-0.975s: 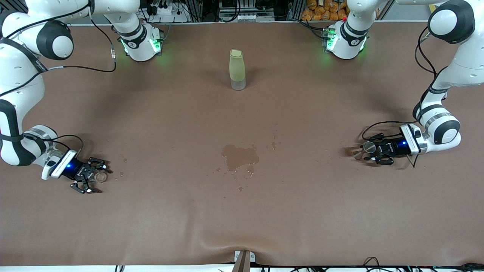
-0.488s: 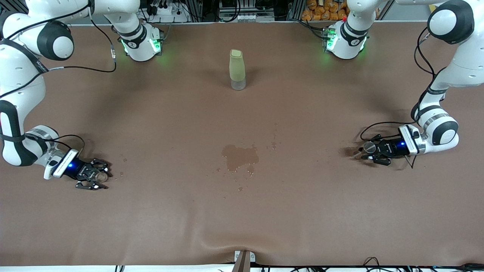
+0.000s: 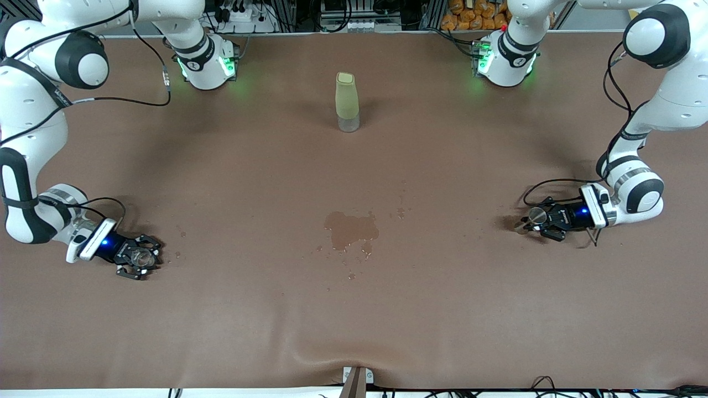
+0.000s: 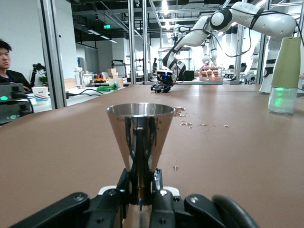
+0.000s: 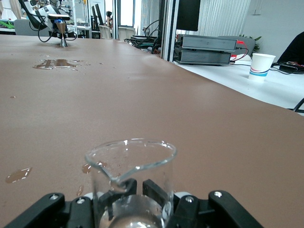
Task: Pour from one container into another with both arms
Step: 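Lift the beaker and jigger and carry both toward each other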
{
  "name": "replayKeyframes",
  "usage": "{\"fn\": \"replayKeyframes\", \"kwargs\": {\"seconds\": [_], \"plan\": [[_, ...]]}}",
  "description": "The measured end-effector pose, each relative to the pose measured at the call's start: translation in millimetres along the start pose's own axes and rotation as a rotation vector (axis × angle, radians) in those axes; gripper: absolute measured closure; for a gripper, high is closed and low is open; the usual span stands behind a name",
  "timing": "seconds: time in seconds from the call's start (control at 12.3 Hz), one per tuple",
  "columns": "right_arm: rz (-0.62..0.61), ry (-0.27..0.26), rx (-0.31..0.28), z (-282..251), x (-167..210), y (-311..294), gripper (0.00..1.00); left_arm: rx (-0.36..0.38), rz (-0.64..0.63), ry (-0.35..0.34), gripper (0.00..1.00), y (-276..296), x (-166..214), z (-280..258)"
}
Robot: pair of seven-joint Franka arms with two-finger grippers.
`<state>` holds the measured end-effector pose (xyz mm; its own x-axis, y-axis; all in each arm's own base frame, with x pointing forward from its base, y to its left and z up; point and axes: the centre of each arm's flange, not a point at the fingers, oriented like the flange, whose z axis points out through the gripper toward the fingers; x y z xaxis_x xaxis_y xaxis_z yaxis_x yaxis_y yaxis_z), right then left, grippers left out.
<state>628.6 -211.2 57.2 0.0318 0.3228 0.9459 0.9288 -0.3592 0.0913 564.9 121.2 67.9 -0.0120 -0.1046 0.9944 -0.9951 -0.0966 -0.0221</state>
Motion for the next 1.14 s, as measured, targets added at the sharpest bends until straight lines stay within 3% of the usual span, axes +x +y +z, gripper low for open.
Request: {"fn": "replayKeyframes", "kwargs": {"seconds": [0.33,0.57,0.89,1.14], "plan": [[0.073,0.029,0.019,14.8,7.4,-0.2,0.84,-0.073,0.023,-0.010,0.79,-29.8,23.9,40.8],[0.116,0.054,0.087,59.6,39.5,6.7,0.84,-0.147,0.016,0.028,0.79,-44.9,49.5,97.8],[0.213,0.079,0.216,147.4,144.4,16.2,0.84,-0.202,-0.007,0.060,0.79,-52.4,70.7,173.6],[0.237,0.120,0.272,209.6,230.6,17.4,0.84,-0.193,-0.004,0.108,0.79,-62.0,94.5,234.0]]}}
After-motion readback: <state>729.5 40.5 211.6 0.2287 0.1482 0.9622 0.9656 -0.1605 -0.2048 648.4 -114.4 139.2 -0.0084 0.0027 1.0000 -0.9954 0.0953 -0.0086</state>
